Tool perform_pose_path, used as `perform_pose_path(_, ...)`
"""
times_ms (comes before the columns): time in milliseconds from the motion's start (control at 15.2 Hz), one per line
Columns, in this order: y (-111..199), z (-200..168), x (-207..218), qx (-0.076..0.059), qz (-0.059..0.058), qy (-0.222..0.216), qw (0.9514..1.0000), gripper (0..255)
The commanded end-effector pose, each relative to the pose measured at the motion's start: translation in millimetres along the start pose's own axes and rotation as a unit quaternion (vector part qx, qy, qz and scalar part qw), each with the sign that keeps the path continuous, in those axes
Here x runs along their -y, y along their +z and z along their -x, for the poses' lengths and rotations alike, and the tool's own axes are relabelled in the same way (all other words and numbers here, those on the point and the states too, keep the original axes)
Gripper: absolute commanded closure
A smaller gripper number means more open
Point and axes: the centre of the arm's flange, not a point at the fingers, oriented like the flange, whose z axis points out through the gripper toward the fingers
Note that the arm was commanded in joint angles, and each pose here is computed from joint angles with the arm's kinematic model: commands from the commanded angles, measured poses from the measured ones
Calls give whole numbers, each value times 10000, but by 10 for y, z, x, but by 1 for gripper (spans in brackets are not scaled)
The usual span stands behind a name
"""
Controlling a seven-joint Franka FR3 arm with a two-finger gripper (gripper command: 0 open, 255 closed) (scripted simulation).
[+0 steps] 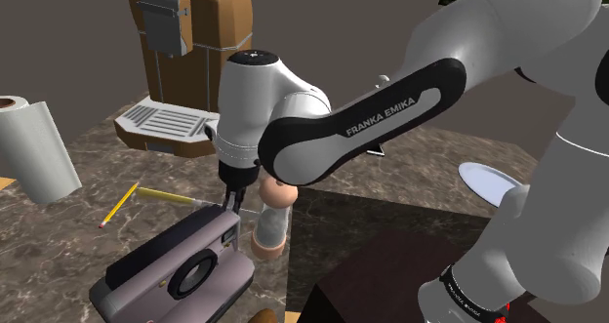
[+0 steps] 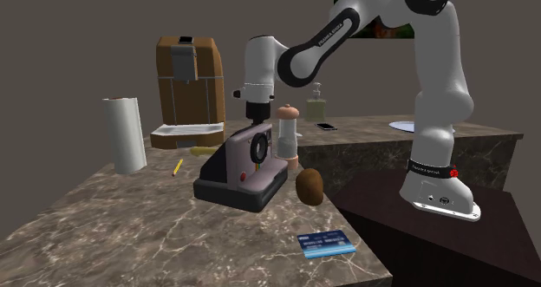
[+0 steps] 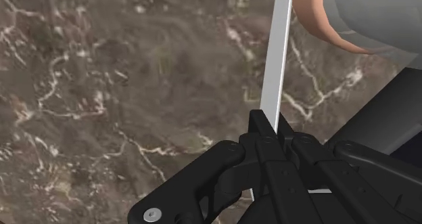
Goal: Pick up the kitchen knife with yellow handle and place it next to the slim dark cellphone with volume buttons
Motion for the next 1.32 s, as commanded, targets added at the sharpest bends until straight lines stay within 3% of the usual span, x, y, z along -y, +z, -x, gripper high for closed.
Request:
perform_pose_path(0,-95,4,-3,0,0,0,10000,255)
perform_pose_path(1254,-1097,-40,-29,0,0,0,10000,255)
